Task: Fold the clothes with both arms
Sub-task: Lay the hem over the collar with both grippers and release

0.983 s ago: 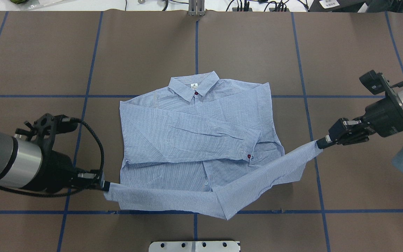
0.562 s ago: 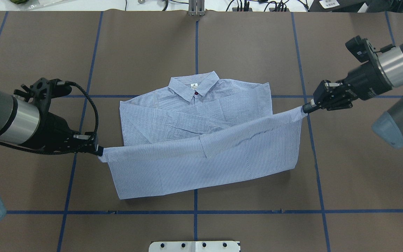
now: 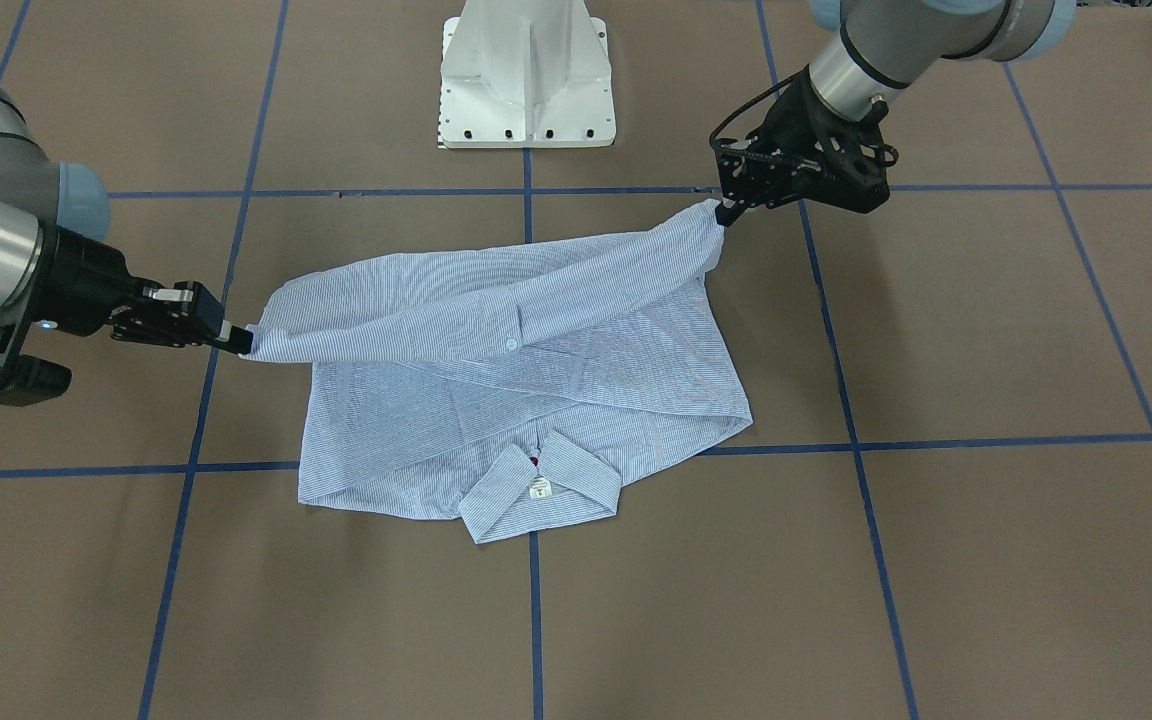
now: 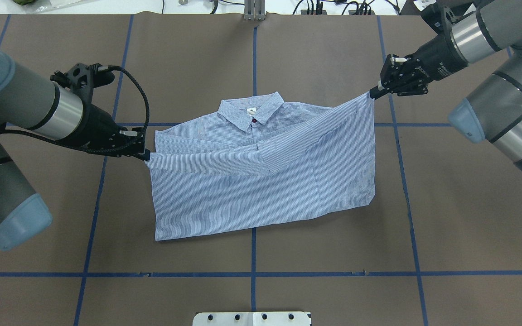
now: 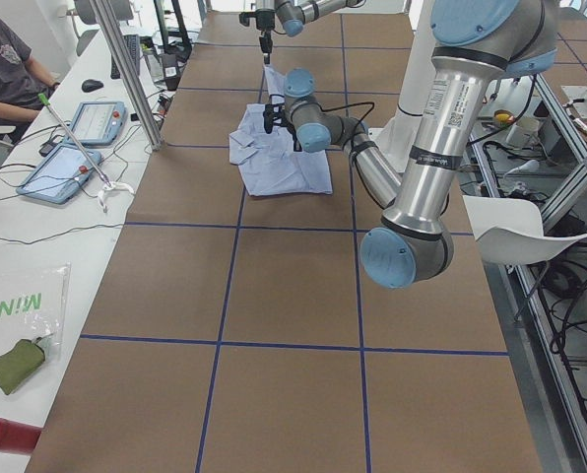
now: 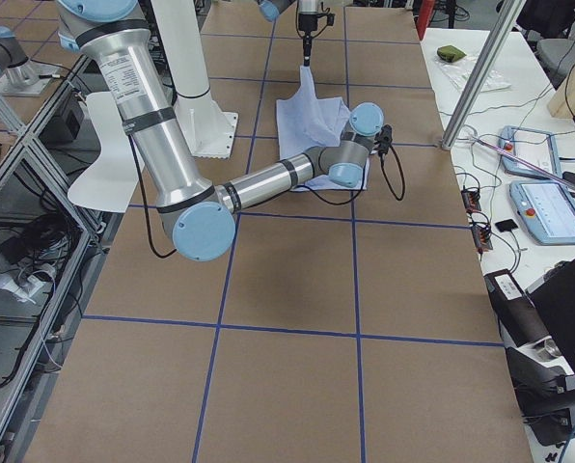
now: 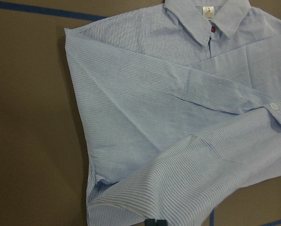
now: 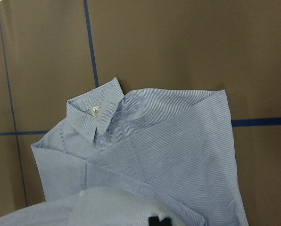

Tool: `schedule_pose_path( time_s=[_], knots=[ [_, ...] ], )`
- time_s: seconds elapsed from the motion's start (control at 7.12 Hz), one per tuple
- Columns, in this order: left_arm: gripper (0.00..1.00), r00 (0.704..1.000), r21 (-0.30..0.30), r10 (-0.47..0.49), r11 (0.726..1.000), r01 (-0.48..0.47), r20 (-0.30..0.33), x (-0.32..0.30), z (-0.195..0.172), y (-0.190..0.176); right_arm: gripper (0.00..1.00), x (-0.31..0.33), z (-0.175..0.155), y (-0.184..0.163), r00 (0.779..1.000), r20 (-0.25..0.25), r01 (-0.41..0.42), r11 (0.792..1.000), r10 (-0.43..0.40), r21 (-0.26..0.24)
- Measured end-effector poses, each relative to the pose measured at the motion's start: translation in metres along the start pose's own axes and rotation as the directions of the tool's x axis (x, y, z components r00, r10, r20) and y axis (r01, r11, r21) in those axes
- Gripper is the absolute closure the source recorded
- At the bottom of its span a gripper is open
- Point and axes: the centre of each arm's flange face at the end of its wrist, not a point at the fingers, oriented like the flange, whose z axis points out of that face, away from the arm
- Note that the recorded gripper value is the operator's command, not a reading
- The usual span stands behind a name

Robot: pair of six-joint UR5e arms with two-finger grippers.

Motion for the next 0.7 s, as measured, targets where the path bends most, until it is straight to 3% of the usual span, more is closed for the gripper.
schedule_pose_path(
  time_s=[0.28, 0.7],
  knots=[
    [1.00, 0.999, 0.033, 0.028, 0.999, -0.029, 0.033, -0.021, -0.003, -0.039, 1.00, -0.009, 0.003, -0.011, 1.000, -0.014, -0.014, 1.000, 0.015, 0.023],
    [1.00, 0.998, 0.042, 0.051, 0.998, -0.052, 0.032, -0.037, 0.044, -0.088, 1.00, 0.009, 0.017, -0.031, 0.998, -0.056, -0.022, 0.999, 0.024, 0.038]
  ],
)
